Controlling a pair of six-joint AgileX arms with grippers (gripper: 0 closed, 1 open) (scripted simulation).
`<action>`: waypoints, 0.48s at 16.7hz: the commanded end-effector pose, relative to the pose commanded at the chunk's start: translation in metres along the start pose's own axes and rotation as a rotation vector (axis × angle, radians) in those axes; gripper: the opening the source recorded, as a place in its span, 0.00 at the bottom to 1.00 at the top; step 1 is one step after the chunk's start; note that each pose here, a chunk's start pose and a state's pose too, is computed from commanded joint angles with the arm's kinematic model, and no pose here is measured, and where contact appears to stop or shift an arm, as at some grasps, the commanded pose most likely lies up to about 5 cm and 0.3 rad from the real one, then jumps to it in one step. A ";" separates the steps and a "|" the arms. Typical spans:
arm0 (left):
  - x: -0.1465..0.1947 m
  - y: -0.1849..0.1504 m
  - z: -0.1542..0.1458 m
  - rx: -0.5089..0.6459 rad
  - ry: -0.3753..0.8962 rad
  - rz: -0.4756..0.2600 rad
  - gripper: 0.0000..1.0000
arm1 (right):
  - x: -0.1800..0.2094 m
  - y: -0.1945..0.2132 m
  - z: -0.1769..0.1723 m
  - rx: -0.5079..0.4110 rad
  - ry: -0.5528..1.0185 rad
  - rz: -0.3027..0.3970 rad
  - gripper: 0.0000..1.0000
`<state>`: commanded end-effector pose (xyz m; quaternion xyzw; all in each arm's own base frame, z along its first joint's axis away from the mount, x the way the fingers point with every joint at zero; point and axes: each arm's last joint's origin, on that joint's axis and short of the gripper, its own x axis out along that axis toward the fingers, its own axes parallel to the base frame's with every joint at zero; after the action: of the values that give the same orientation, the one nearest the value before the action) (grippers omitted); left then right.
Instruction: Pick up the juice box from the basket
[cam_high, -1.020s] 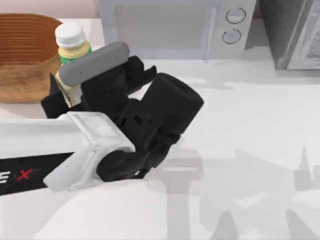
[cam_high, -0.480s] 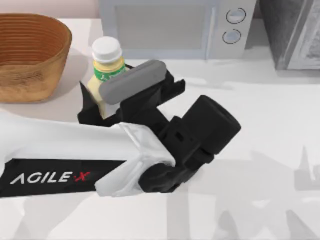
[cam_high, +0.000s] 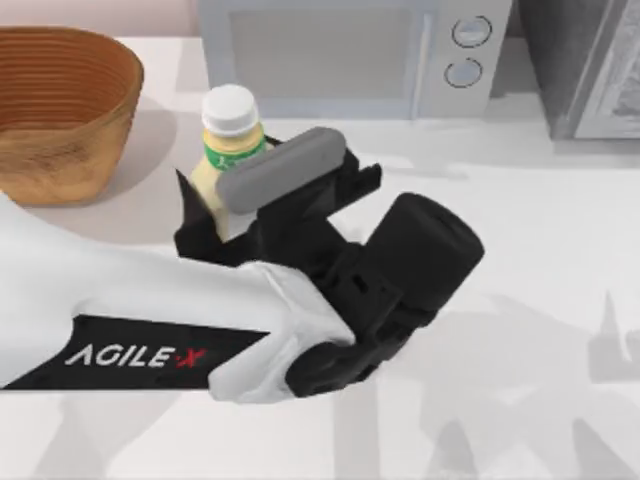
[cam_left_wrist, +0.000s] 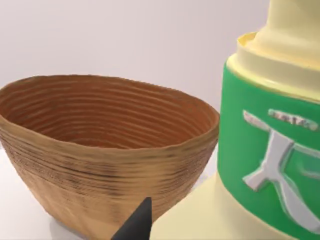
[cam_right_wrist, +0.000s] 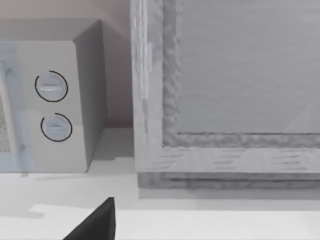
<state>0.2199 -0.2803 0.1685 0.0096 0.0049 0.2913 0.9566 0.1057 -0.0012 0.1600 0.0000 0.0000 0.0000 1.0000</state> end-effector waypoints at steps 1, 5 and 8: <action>0.001 -0.003 -0.003 -0.002 0.001 0.003 0.00 | 0.000 0.000 0.000 0.000 0.000 0.000 1.00; 0.007 -0.013 -0.016 -0.037 0.008 0.014 0.00 | 0.000 0.000 0.000 0.000 0.000 0.000 1.00; 0.015 -0.013 -0.022 -0.066 0.012 0.016 0.00 | 0.000 0.000 0.000 0.000 0.000 0.000 1.00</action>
<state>0.2390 -0.2825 0.1462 -0.0238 0.0009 0.2991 0.9539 0.1057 -0.0012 0.1600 0.0000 0.0000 0.0000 1.0000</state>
